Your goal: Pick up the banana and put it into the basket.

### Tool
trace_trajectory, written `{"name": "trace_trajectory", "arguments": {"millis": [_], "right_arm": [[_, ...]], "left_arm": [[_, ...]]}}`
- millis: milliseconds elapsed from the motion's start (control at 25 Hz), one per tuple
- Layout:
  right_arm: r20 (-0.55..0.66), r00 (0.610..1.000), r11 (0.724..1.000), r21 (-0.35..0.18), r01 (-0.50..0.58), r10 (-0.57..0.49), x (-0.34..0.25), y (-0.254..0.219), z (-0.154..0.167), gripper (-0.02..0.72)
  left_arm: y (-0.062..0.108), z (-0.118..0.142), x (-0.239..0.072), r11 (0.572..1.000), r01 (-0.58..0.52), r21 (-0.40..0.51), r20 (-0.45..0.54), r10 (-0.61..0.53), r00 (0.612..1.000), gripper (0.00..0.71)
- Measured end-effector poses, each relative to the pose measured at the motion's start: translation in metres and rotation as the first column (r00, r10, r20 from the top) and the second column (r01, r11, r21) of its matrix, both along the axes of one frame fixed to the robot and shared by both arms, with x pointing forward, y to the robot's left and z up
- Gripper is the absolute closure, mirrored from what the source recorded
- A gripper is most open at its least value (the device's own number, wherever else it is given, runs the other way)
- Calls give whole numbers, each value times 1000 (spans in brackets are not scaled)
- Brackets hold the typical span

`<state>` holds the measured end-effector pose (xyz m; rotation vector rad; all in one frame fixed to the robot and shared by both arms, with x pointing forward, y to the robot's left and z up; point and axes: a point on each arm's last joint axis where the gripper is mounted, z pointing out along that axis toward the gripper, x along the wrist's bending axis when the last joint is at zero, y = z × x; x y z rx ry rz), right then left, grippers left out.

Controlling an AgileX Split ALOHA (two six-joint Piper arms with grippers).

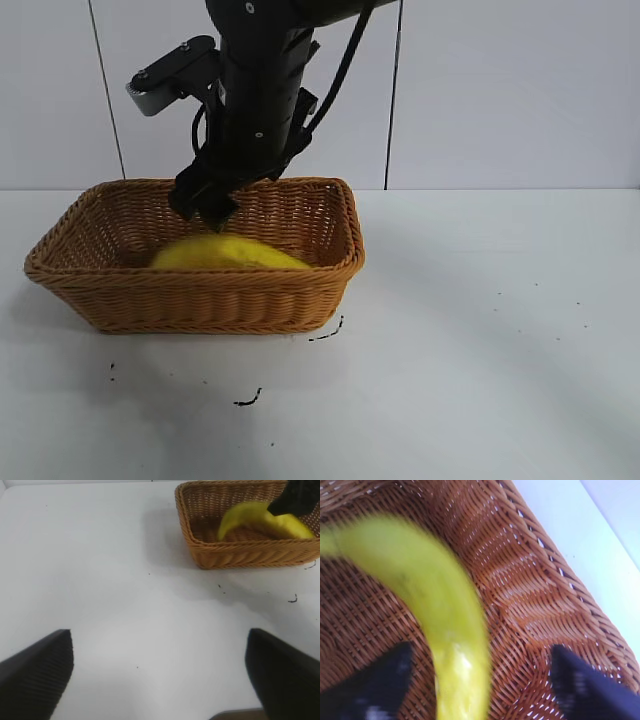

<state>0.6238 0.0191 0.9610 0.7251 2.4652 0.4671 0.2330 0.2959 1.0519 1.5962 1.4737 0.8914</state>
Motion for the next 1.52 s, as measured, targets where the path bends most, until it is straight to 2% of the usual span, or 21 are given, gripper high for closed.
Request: {"name": "trace_trajectory", "arguments": {"millis": [160,400,520,640,720,760,920,1200,1520], "right_arm": [[48,998,999,9,36,-36,2,-3,12,14],[47,979,976,104,192,-198,5,-12,58,13],[-16,967,952,171,254,-255,9,-19,82,13],[-132,954,924,244,295,-270,14,-28,101,13],[-227,932,895,289,340,-281,19,-39,109,13],[-274,919,885,295,361,-283,20,-45,110,13],[-379,860,848,269,456,-342,36,-84,109,13],[-367,767,764,193,616,-526,70,-172,107,13],[-357,612,594,174,786,-706,92,-289,105,13]], "left_arm": [[0,0,0,1000,0,0,0,0,1000,17],[0,0,0,1000,0,0,0,0,1000,17],[0,0,0,1000,0,0,0,0,1000,17],[0,0,0,1000,0,0,0,0,1000,17],[0,0,0,1000,0,0,0,0,1000,17],[0,0,0,1000,0,0,0,0,1000,17],[0,0,0,1000,0,0,0,0,1000,17],[0,0,0,1000,0,0,0,0,1000,17],[0,0,0,1000,0,0,0,0,1000,17]]}}
